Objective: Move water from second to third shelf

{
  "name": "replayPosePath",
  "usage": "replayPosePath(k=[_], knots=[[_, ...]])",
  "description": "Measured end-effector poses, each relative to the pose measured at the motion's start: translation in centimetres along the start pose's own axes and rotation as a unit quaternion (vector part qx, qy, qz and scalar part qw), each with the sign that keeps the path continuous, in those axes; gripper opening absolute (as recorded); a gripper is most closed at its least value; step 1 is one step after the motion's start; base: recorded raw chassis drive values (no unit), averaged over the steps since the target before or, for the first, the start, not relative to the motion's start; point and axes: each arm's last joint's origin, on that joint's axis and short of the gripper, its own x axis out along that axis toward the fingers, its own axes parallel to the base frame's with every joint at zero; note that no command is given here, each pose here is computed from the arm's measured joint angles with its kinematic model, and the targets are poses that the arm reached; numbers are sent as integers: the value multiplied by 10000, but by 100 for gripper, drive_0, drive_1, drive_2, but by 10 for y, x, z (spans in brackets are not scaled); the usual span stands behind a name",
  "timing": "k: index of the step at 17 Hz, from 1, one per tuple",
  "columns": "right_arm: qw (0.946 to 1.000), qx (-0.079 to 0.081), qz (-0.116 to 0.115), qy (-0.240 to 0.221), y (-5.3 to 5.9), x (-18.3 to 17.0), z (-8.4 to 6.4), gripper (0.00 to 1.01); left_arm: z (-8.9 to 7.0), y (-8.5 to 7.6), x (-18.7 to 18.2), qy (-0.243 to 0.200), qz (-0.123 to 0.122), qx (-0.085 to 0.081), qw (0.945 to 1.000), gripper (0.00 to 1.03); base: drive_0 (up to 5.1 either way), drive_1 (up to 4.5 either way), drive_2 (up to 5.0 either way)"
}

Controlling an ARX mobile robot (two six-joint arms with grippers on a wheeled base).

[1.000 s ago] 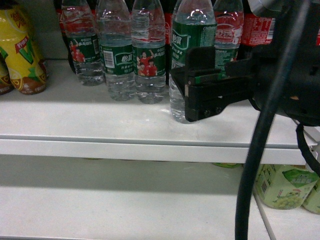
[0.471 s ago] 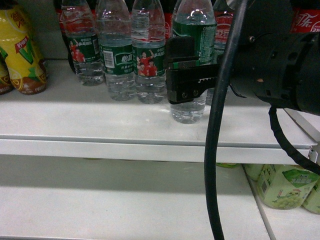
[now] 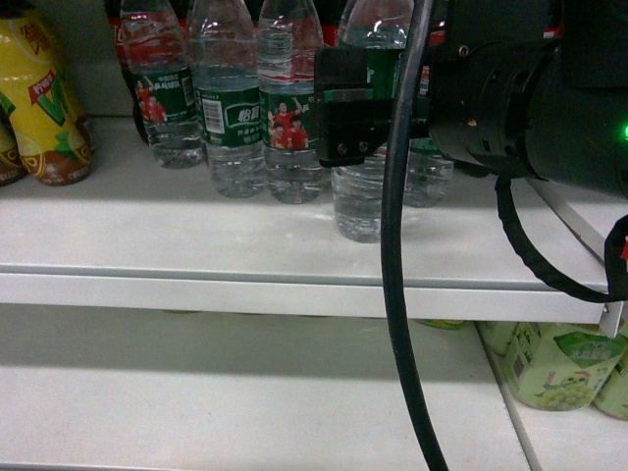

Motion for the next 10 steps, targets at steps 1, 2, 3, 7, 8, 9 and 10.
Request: replayPosePath(k=[1,2,3,7,8,9,10], knots=[[10000,-9,0,-57,0,2,3,98,0,0,0,0,0,0,10000,98,0,0,0],[10000,-8,-30,-87,1,4,5,98,0,0,0,0,2,0,10000,98,0,0,0],[9999,-12,-72,-89,1,6,5,98,0,0,0,0,2,0,10000,98,0,0,0],[9997,-9,-222,-138,0,24,8,98,0,0,0,0,0,0,10000,98,0,0,0],[9996,-3,-241,-163,0,27,9,98,0,0,0,0,2,0,10000,98,0,0,0],[9995,1,-283,-162,0,30,9,98,0,0,0,0,2,0,10000,98,0,0,0],[9994,21,-303,-155,-1,33,9,98,0,0,0,0,0,0,10000,98,0,0,0]])
